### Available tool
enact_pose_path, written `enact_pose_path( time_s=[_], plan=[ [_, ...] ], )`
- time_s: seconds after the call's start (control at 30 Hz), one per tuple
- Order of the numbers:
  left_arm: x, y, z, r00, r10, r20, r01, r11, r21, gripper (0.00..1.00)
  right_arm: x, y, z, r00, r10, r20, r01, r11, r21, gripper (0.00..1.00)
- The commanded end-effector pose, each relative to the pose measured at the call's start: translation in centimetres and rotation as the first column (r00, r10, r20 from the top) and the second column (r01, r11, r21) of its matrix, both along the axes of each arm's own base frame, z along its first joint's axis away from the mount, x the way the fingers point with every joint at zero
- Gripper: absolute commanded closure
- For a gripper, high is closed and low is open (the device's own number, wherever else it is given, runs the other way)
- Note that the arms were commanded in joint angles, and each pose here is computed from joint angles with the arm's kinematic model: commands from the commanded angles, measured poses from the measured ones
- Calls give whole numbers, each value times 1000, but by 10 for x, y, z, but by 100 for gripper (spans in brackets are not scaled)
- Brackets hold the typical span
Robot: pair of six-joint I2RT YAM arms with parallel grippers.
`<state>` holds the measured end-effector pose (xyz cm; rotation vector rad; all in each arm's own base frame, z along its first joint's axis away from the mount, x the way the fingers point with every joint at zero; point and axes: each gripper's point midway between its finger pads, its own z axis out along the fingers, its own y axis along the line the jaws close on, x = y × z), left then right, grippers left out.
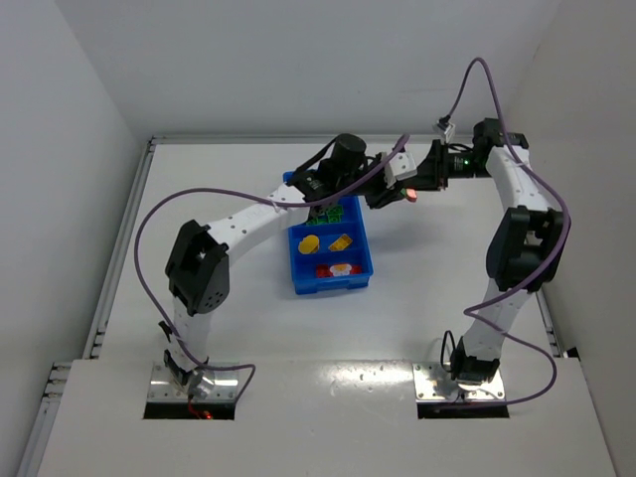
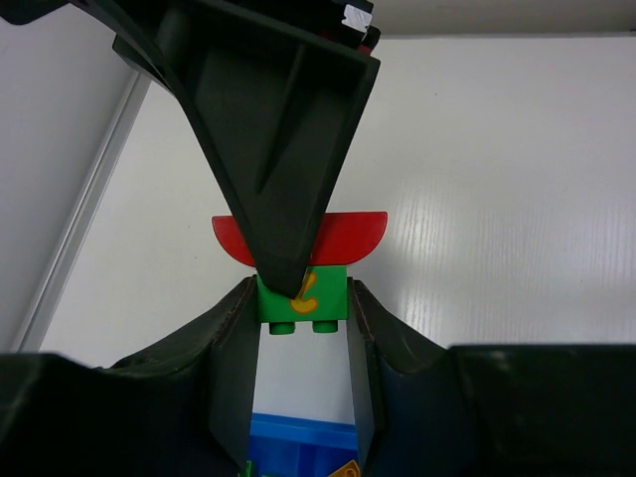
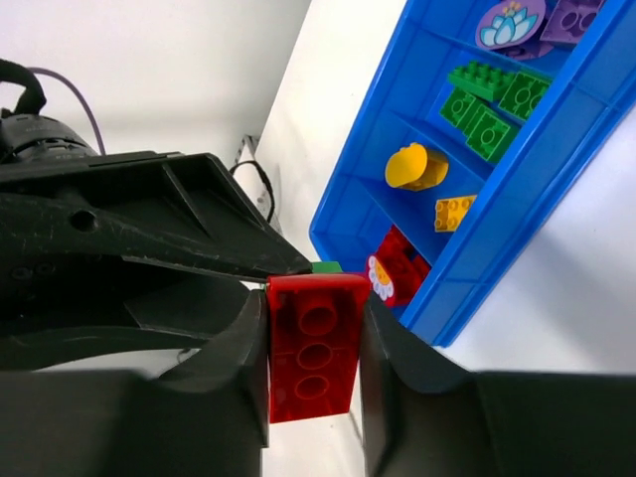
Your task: Sort the legos into containers by color
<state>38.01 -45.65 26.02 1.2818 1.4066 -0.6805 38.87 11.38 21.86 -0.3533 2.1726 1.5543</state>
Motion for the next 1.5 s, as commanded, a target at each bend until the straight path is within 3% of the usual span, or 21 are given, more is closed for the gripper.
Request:
enact_pose_path(
  time_s=[0.0,0.27,1.07,1.23,1.47],
  plan=[
    [24,7,18,997,54,59,-52,998,-36,93,-8,13,17,998,51,46,-53,997,54,88],
    [18,19,4,998,62,32,-62,998,-9,95,-6,-3,22,999,4,47,-7,998,55,100],
    [20,95,-5,986,164,29,-166,985,51,96,4,-51,21,992,-125,35,123,991,47,100],
    [36,123,-17,970,241,-27,-239,968,82,96,-1,-48,21,991,-110,81,113,993,-36,100],
    [54,147,-78,897,370,-242,-331,925,187,95,-4,-47,24,988,-107,113,117,989,-88,100]
  ],
)
